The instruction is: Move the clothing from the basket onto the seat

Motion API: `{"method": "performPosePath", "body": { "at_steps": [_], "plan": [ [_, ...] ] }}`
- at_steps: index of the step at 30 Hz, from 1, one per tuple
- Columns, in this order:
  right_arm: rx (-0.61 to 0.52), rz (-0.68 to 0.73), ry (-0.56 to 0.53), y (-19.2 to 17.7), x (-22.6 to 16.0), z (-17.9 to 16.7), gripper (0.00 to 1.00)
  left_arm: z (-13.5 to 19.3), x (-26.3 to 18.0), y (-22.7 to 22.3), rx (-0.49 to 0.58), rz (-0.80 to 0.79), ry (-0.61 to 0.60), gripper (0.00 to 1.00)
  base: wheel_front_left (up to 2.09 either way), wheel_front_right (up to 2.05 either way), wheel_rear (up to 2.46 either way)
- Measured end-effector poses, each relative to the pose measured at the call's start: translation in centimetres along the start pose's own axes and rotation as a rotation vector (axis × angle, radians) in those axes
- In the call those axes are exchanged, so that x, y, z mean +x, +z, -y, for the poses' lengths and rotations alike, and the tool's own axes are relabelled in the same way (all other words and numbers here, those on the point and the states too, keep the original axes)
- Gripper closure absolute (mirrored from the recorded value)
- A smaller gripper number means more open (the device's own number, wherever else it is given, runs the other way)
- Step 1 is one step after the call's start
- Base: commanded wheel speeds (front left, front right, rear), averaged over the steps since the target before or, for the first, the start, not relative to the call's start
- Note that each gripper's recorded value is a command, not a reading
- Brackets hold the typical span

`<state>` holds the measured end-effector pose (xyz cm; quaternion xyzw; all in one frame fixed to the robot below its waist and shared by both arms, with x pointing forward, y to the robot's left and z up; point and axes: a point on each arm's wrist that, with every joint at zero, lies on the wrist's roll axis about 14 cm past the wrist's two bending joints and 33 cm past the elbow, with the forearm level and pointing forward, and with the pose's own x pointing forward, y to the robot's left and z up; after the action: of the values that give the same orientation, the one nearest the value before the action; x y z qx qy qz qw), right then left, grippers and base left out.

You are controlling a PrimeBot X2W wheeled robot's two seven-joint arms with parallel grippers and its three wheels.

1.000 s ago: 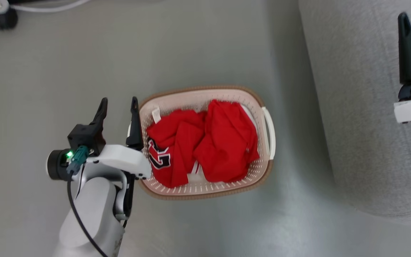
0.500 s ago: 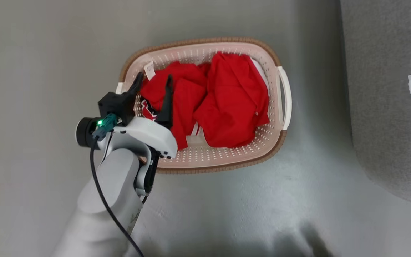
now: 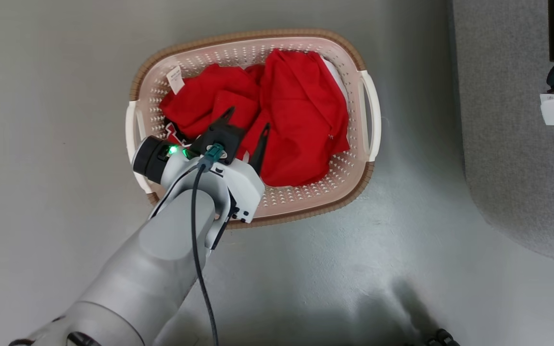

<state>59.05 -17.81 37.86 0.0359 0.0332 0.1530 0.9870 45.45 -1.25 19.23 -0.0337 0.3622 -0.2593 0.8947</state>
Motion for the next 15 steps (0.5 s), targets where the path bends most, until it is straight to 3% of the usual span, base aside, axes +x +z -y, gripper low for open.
{"method": "performPosePath", "body": {
  "at_steps": [7, 15],
  "plan": [
    [0.003, 0.001, 0.014, -0.4, 0.2, -0.2, 0.0, -1.1, 1.9, -2.7, 0.116, -0.17, 0.041, 0.0, 0.0, 0.0, 0.0],
    [0.004, 0.001, 0.021, -1.3, 0.6, -0.1, 0.0, -2.5, 3.4, -4.7, 0.177, -0.271, 0.073, 0.0, 0.0, 0.0, 0.0]
  ]
}}
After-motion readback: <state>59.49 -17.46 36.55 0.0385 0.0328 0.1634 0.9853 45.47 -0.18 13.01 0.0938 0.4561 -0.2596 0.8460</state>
